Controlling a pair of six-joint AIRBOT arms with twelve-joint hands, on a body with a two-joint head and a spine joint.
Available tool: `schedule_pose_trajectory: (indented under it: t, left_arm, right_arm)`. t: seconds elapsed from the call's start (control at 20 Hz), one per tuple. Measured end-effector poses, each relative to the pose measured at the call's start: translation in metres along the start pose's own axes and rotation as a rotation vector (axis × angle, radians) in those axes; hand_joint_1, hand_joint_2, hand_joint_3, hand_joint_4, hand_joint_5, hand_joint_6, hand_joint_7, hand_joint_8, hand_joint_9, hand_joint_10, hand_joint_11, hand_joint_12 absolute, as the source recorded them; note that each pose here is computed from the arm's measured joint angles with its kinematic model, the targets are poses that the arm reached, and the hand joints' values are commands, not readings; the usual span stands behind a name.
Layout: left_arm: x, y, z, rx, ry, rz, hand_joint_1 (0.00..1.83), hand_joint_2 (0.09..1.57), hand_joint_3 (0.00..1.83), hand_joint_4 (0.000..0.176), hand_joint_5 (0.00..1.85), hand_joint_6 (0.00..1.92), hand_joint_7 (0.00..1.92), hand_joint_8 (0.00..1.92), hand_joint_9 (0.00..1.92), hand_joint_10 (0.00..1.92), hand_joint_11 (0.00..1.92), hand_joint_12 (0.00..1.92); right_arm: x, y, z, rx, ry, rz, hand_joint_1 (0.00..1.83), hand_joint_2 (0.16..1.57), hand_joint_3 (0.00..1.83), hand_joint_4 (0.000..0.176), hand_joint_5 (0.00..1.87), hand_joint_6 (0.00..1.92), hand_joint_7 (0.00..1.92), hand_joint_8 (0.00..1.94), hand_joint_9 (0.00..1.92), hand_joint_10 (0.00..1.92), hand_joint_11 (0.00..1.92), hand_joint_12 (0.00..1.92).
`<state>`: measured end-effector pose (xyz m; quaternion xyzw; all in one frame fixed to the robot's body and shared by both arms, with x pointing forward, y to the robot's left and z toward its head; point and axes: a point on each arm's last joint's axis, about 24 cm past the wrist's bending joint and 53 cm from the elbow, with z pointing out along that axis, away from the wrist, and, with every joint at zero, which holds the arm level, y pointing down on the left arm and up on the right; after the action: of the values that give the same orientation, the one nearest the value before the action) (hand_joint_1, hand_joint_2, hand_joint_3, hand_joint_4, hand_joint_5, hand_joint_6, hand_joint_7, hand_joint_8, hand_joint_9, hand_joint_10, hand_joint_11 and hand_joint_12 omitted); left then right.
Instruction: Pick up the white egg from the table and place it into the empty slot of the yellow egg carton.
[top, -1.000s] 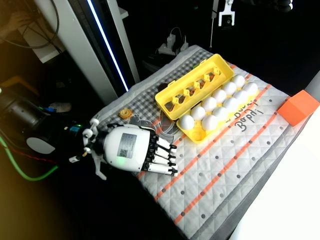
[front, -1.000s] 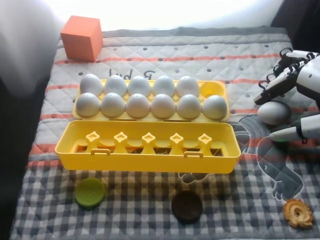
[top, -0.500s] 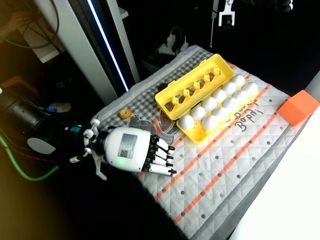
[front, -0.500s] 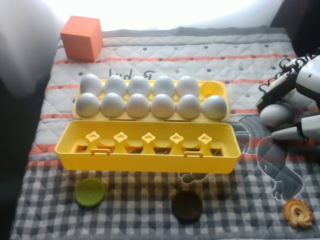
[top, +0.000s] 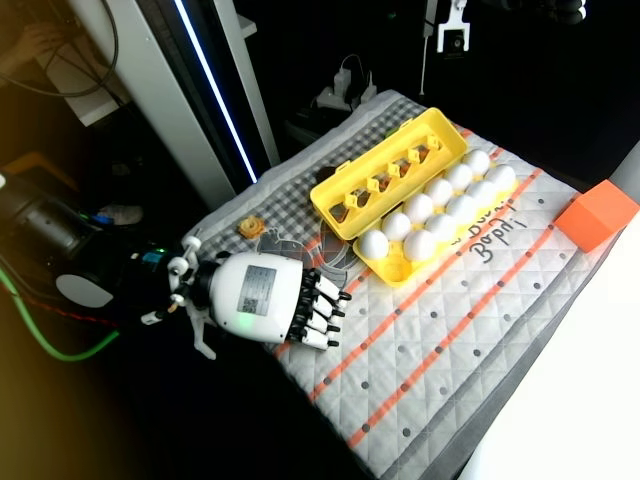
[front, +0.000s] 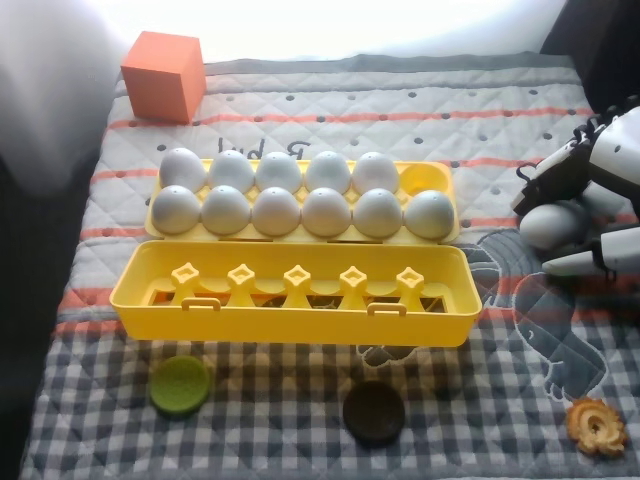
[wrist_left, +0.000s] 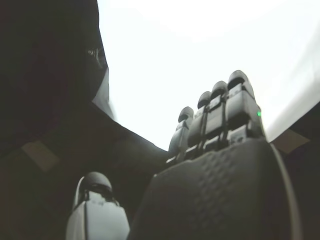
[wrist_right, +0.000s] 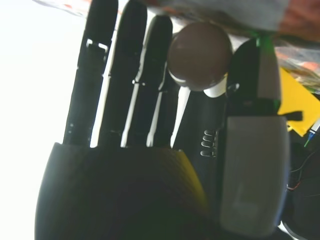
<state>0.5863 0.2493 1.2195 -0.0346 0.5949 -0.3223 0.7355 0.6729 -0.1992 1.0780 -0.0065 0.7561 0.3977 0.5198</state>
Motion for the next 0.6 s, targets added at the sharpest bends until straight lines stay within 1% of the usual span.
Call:
schedule_pose_trajectory:
  t: [0.1, 0.15, 0.2, 0.25, 0.3, 0.35, 0.4, 0.45, 0.5, 0.55, 0.6]
  left_arm:
    - [0.0000, -0.0004, 0.0000, 0.001, 0.000, 0.000, 0.00, 0.77, 0.00, 0.106, 0.00, 0.00, 0.00, 0.00, 0.00, 0.00, 0.00, 0.00]
    - [-0.0002, -0.0002, 0.0000, 0.001, -0.001, 0.000, 0.00, 0.77, 0.00, 0.113, 0.00, 0.00, 0.00, 0.00, 0.00, 0.00, 0.00, 0.00]
    - [-0.0005, -0.0001, -0.0001, 0.001, -0.002, 0.000, 0.00, 0.77, 0.00, 0.114, 0.00, 0.00, 0.00, 0.00, 0.00, 0.00, 0.00, 0.00]
    - [-0.0009, -0.0002, -0.0001, 0.001, -0.004, 0.000, 0.00, 0.77, 0.00, 0.114, 0.00, 0.00, 0.00, 0.00, 0.00, 0.00, 0.00, 0.00]
    - [-0.0011, -0.0006, -0.0005, 0.003, -0.005, 0.001, 0.00, 0.76, 0.00, 0.115, 0.00, 0.00, 0.00, 0.00, 0.00, 0.00, 0.00, 0.00]
    - [-0.0010, -0.0005, -0.0004, 0.002, -0.004, 0.000, 0.00, 0.77, 0.00, 0.112, 0.00, 0.00, 0.00, 0.00, 0.00, 0.00, 0.00, 0.00]
    - [-0.0013, -0.0002, -0.0004, 0.001, -0.006, 0.000, 0.00, 0.77, 0.00, 0.106, 0.00, 0.00, 0.00, 0.00, 0.00, 0.00, 0.00, 0.00]
    - [-0.0014, -0.0002, -0.0004, 0.001, -0.006, 0.000, 0.00, 0.76, 0.00, 0.107, 0.00, 0.00, 0.00, 0.00, 0.00, 0.00, 0.00, 0.00]
    - [-0.0014, -0.0003, -0.0004, 0.001, -0.006, 0.000, 0.00, 0.76, 0.00, 0.111, 0.00, 0.00, 0.00, 0.00, 0.00, 0.00, 0.00, 0.00]
    - [-0.0015, -0.0002, -0.0004, 0.001, -0.006, 0.000, 0.00, 0.76, 0.00, 0.110, 0.00, 0.00, 0.00, 0.00, 0.00, 0.00, 0.00, 0.00]
    - [-0.0015, -0.0002, -0.0004, 0.001, -0.007, 0.000, 0.00, 0.77, 0.00, 0.107, 0.00, 0.00, 0.00, 0.00, 0.00, 0.00, 0.00, 0.00]
  right_arm:
    - [-0.0001, 0.0006, 0.0003, -0.002, 0.000, 0.000, 1.14, 1.09, 0.00, 0.000, 1.04, 0.88, 1.13, 0.00, 1.15, 0.00, 0.94, 0.44]
    - [-0.0001, 0.0006, 0.0003, -0.002, 0.000, 0.001, 1.15, 1.08, 0.00, 0.000, 1.04, 0.87, 1.14, 0.00, 1.15, 0.00, 0.94, 0.45]
    - [-0.0002, 0.0006, 0.0003, -0.002, -0.001, 0.002, 1.17, 1.08, 0.00, 0.000, 1.06, 0.84, 1.16, 0.00, 1.19, 0.01, 0.98, 0.48]
    - [-0.0002, 0.0006, 0.0003, -0.002, -0.001, 0.002, 1.17, 1.08, 0.00, 0.000, 1.06, 0.84, 1.16, 0.00, 1.19, 0.01, 0.98, 0.48]
    - [-0.0003, 0.0008, 0.0003, -0.002, -0.001, 0.008, 1.12, 1.08, 0.00, 0.000, 1.05, 0.87, 1.14, 0.00, 1.16, 0.00, 0.93, 0.55]
    - [-0.0006, 0.0011, 0.0003, -0.004, -0.002, 0.014, 1.12, 1.08, 0.00, 0.000, 1.04, 0.87, 1.13, 0.00, 1.16, 0.00, 0.89, 0.60]
    - [-0.0010, 0.0019, 0.0003, -0.007, -0.004, 0.023, 1.10, 1.09, 0.00, 0.000, 1.02, 0.91, 1.11, 0.00, 1.11, 0.00, 0.80, 0.64]
    - [-0.0015, 0.0023, 0.0003, -0.010, -0.005, 0.030, 1.10, 1.10, 0.00, 0.000, 1.02, 0.91, 1.10, 0.00, 1.09, 0.00, 0.77, 0.68]
    - [-0.0031, 0.0032, 0.0004, -0.016, -0.010, 0.036, 1.08, 1.10, 0.00, 0.022, 1.01, 0.93, 1.10, 0.00, 1.09, 0.00, 0.78, 0.69]
    - [-0.0033, 0.0035, 0.0005, -0.018, -0.011, 0.039, 1.08, 1.10, 0.00, 0.029, 1.01, 0.93, 1.11, 0.00, 1.10, 0.01, 0.79, 0.69]
    - [-0.0047, 0.0044, 0.0005, -0.022, -0.015, 0.047, 1.08, 1.10, 0.00, 0.018, 1.02, 0.92, 1.12, 0.00, 1.11, 0.01, 0.80, 0.69]
